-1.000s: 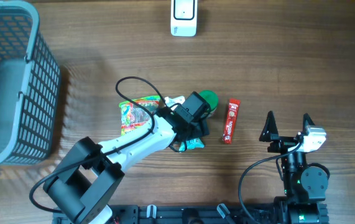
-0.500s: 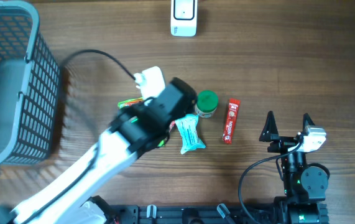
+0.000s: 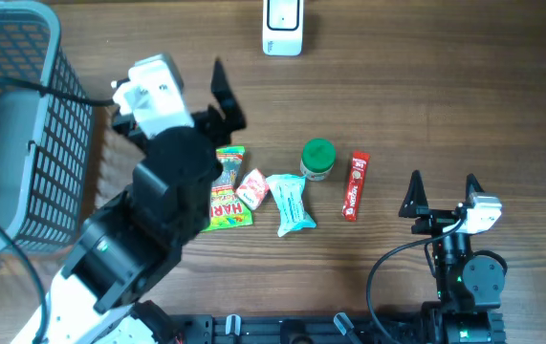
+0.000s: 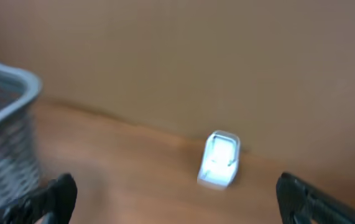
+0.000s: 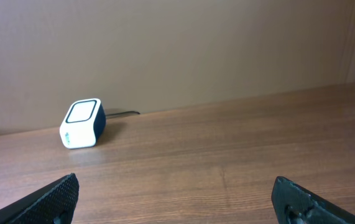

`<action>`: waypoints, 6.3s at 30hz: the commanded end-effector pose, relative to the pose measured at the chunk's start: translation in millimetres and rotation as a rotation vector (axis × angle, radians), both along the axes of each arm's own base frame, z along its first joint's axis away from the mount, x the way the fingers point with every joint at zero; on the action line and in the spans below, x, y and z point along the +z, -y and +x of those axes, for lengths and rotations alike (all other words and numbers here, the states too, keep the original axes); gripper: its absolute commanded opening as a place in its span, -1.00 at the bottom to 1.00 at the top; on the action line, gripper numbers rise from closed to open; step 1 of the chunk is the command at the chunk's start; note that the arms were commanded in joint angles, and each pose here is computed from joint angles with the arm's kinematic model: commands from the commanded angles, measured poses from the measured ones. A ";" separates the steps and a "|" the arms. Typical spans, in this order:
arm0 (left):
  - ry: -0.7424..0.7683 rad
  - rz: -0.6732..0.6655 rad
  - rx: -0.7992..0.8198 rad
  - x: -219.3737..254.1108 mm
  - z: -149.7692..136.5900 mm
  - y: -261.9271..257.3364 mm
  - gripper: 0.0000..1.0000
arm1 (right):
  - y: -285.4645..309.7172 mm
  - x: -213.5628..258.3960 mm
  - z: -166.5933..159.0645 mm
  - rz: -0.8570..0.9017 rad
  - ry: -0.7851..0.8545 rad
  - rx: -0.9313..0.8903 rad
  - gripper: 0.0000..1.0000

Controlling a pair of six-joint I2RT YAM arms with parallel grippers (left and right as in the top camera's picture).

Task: Scan the item barcode
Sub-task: 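Withdraw the left gripper to the left side near the basket, then reach the right gripper to the green-lidded jar and grasp it, then lift the jar with the right gripper and tilt its label upward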

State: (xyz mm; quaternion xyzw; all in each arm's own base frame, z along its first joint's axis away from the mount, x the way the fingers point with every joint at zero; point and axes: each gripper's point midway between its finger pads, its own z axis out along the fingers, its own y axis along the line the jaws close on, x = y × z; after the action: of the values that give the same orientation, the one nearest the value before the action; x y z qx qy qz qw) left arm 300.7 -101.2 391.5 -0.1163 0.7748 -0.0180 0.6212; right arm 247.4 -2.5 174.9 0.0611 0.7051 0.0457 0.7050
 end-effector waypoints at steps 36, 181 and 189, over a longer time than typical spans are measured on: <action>-0.243 0.196 -0.504 -44.1 -96.7 0.8 1.00 | -130.2 -17.4 -49.4 0.728 -0.383 0.778 1.00; -0.414 0.266 -0.630 -81.0 -123.6 3.0 1.00 | -205.3 -80.2 53.3 0.520 -1.861 0.759 0.01; -0.414 0.266 -0.630 -81.0 -123.6 3.0 1.00 | -205.9 -81.2 55.9 0.412 -1.772 0.903 0.04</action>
State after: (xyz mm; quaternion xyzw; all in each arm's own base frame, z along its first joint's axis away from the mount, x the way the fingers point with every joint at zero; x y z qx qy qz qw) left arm 177.6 -104.4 310.9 0.1989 0.8787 -0.0859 0.4253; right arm 295.8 195.4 82.6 -0.0186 0.9196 0.3283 -0.2148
